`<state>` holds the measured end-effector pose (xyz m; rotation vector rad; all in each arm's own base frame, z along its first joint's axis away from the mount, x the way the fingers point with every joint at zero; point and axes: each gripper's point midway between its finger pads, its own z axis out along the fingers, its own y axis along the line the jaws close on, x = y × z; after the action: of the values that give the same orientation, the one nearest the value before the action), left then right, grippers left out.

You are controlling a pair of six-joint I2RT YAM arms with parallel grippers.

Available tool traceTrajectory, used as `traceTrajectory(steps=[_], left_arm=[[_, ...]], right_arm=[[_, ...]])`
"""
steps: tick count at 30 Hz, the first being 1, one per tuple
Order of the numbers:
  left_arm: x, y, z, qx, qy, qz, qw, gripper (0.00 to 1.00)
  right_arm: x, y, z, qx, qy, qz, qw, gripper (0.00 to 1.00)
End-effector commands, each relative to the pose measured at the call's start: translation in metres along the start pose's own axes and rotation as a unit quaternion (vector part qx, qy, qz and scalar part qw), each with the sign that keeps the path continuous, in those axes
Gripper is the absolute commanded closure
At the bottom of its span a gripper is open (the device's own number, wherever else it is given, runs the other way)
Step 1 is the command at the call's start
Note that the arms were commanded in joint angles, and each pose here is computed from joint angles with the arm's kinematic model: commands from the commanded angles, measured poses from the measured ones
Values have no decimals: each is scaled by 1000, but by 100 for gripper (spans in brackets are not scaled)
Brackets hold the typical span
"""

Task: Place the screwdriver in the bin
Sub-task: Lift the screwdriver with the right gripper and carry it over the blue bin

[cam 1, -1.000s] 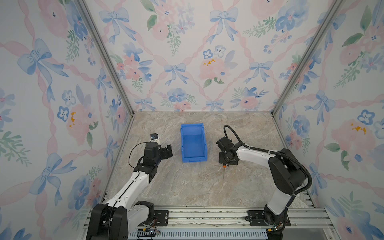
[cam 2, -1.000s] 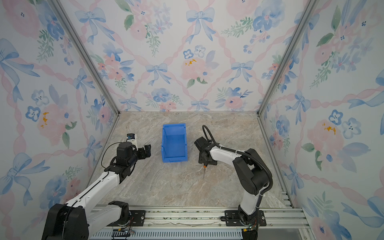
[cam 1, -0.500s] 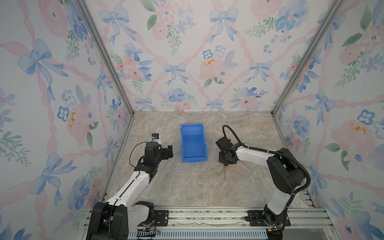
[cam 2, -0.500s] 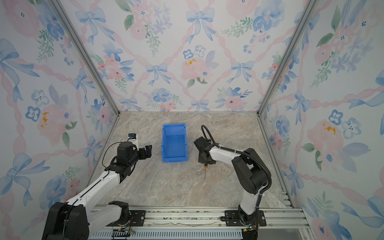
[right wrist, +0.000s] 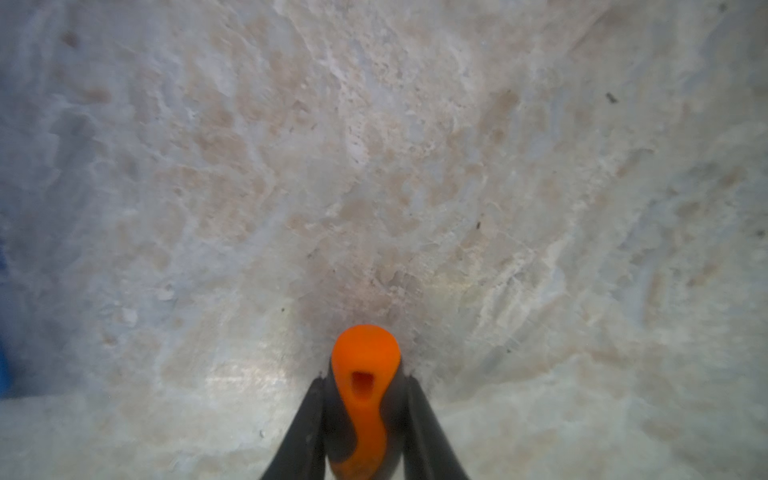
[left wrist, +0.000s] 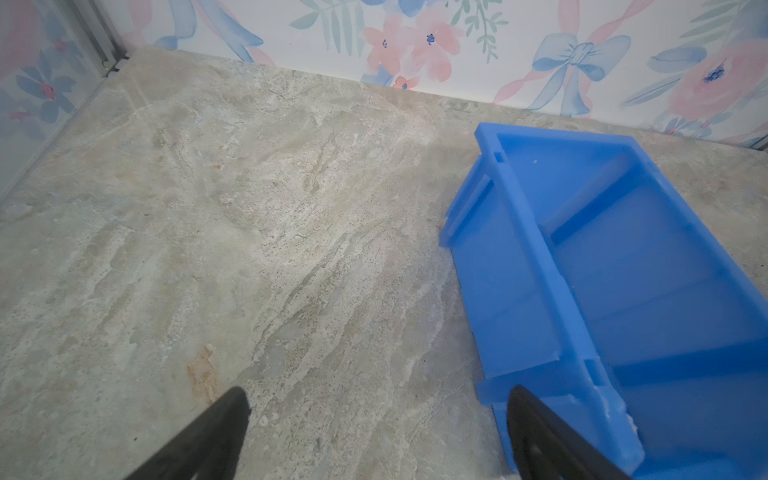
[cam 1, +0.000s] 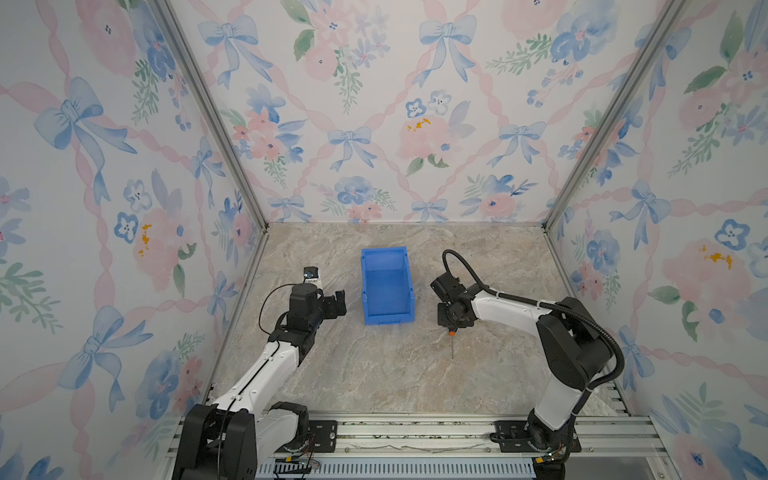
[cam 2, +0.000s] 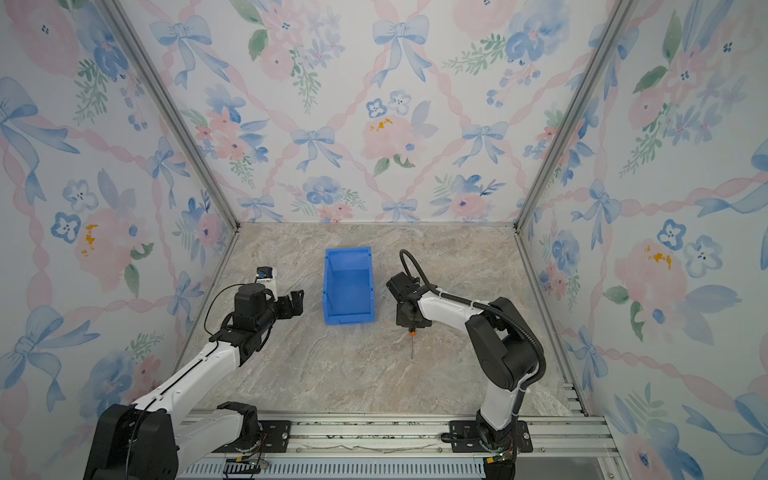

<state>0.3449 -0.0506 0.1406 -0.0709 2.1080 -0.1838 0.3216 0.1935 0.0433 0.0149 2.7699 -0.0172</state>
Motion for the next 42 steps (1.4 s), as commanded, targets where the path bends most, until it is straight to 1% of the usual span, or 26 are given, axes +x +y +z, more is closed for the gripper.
traceTrajectory(steps=[1,6,12,17,22,26,28,31,35,42], left_arm=[[-13,-8,0,14,-15,9,1000,2],[-13,-8,0,14,-15,10,1000,3],[-14,-6,-2,10,-17,10,1000,3],[-13,-6,-2,9,-17,10,1000,2],[-13,-6,-2,9,-16,10,1000,3],[-12,-8,-2,11,-15,10,1000,2],[-12,-8,-2,12,-15,10,1000,3],[-13,-8,-2,10,-16,12,1000,2],[-13,-8,-4,8,-17,14,1000,2],[-13,-11,-7,10,-20,18,1000,2]], right_arm=[[-28,12,-46,-22,-49,-23,998,100],[-45,24,-66,-53,-68,-14,996,100],[-70,51,-96,-98,-95,-9,991,100],[-91,82,-119,-133,-115,-12,984,100],[-110,123,-141,-174,-142,-16,974,100],[-118,149,-136,-185,-141,-19,972,100],[-122,162,-130,-195,-136,-5,971,100],[-130,183,-126,-206,-143,-17,968,100],[-134,202,-111,-191,-143,-46,970,100],[-138,212,-74,-167,-137,-41,975,100]])
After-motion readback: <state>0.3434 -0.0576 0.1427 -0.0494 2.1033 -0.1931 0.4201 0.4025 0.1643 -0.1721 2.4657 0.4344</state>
